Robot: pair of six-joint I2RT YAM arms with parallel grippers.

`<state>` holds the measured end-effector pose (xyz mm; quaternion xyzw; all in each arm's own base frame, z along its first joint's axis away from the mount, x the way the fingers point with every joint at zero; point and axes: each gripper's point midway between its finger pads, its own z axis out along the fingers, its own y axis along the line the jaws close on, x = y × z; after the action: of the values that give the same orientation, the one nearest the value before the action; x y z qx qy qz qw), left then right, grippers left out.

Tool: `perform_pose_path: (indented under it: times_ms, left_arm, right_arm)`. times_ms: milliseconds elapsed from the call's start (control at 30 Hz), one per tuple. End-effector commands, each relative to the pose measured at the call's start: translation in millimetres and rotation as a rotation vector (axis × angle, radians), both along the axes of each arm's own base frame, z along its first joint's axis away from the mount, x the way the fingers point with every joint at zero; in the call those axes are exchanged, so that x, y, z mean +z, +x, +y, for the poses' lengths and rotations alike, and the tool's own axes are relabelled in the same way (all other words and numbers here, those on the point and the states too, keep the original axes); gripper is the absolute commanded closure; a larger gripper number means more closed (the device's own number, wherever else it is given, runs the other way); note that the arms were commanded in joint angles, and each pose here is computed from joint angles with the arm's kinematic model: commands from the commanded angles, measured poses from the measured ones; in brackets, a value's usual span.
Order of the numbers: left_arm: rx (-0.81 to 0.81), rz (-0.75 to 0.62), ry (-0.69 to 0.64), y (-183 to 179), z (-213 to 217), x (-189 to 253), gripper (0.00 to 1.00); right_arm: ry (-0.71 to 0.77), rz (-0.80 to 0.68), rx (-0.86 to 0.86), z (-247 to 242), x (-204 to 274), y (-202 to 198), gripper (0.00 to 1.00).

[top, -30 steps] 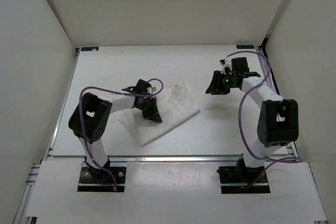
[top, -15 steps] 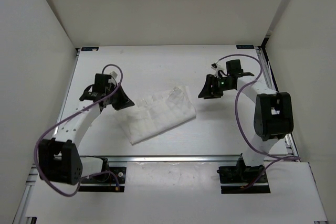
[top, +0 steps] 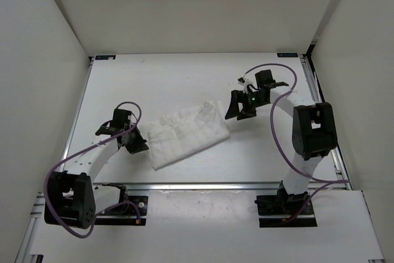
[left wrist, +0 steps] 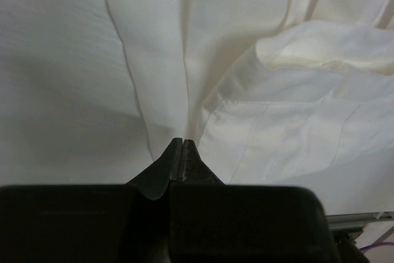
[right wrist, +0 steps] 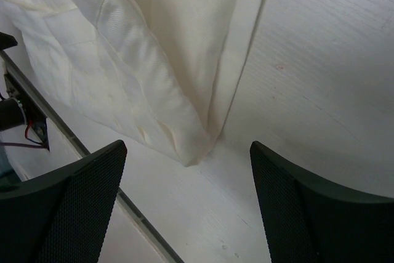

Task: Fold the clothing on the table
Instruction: Fold the skirt

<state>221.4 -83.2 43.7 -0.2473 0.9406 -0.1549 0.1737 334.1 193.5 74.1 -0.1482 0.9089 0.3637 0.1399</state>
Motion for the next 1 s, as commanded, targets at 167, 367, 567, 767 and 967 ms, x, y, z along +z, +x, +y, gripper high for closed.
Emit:
perform_pose_path:
  times_ms: [167, 367, 567, 767, 967]
  left_arm:
    - [0.045, -0.145, -0.010, 47.9, 2.3, 45.9, 1.00]
    - [0.024, -0.155, -0.070, 60.7, -9.3, 51.8, 1.00]
    - [0.040, -0.138, -0.031, 63.1, -0.3, 41.0, 1.00]
    - [0.051, -0.122, 0.012, 60.2, 6.9, 32.0, 1.00]
    - [0.085, -0.111, 0.003, 64.5, 10.3, 15.6, 1.00]
  right_arm:
    - [-0.011, -0.037, 0.015, -2.5, 3.4, 4.1, 0.15]
    - [-0.003, -0.005, 0.048, 10.9, -12.7, 7.0, 0.17]
    - [0.010, 0.030, 0.058, 19.4, -24.9, 9.7, 0.16]
    - [0.047, 0.037, 0.063, 31.6, -27.9, 13.2, 0.16]
    - [0.041, 0.038, 0.091, 43.1, -31.2, 5.8, 0.17]
